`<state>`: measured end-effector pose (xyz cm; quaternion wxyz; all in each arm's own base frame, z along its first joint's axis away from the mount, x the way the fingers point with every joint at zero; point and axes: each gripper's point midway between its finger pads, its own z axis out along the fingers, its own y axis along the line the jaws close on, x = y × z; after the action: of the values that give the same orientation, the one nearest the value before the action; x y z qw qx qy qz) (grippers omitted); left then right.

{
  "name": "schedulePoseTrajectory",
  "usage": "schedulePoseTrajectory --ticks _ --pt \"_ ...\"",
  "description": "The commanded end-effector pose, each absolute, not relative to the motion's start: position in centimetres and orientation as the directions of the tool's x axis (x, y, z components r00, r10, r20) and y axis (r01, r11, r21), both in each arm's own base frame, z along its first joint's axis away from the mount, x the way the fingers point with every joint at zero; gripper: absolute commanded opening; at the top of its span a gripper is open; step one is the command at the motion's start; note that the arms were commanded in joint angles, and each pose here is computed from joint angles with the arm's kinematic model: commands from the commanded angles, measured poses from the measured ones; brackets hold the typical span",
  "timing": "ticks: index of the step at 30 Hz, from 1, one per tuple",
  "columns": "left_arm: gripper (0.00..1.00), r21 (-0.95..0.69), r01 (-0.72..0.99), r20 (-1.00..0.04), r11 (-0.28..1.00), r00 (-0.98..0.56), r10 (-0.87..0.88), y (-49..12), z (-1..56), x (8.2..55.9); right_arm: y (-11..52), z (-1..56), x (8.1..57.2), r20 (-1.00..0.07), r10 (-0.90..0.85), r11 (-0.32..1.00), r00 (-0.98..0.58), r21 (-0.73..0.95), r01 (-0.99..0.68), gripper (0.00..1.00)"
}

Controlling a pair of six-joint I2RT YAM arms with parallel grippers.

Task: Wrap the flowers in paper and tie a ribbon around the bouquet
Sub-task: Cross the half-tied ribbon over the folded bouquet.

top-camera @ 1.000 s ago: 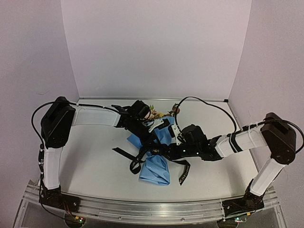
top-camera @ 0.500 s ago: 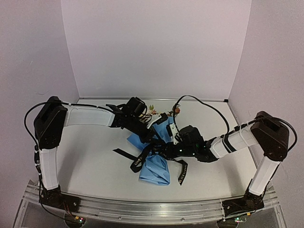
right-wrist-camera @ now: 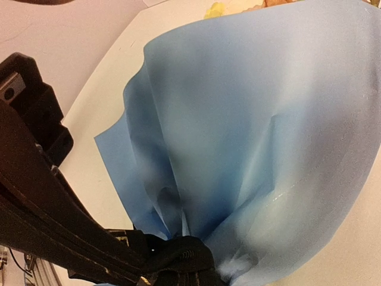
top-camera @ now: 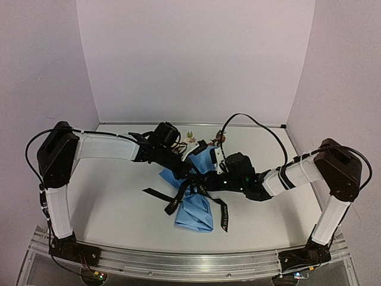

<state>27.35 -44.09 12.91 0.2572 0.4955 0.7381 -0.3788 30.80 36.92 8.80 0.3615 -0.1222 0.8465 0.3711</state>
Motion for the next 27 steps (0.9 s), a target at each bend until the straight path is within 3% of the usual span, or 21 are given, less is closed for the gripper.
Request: schedulePoseTrajectory --ticks 1,18,27 --pt "0.0 -0.265 0.942 -0.818 0.207 -0.333 0.468 -44.1 16.6 27.6 38.2 11.0 32.5 -0.682 0.155 0.645 -0.715 0.618 -0.45 0.0" --pt "0.0 -0.271 0.939 -0.827 0.214 -0.341 0.448 -43.5 16.5 27.1 38.9 9.7 34.2 -0.652 0.198 0.662 -0.732 0.64 -0.391 0.0" --pt "0.02 -0.34 0.916 -0.766 0.213 -0.401 0.502 -43.4 13.6 26.4 39.0 10.1 35.0 -0.661 0.211 0.664 -0.72 0.637 -0.391 0.0"
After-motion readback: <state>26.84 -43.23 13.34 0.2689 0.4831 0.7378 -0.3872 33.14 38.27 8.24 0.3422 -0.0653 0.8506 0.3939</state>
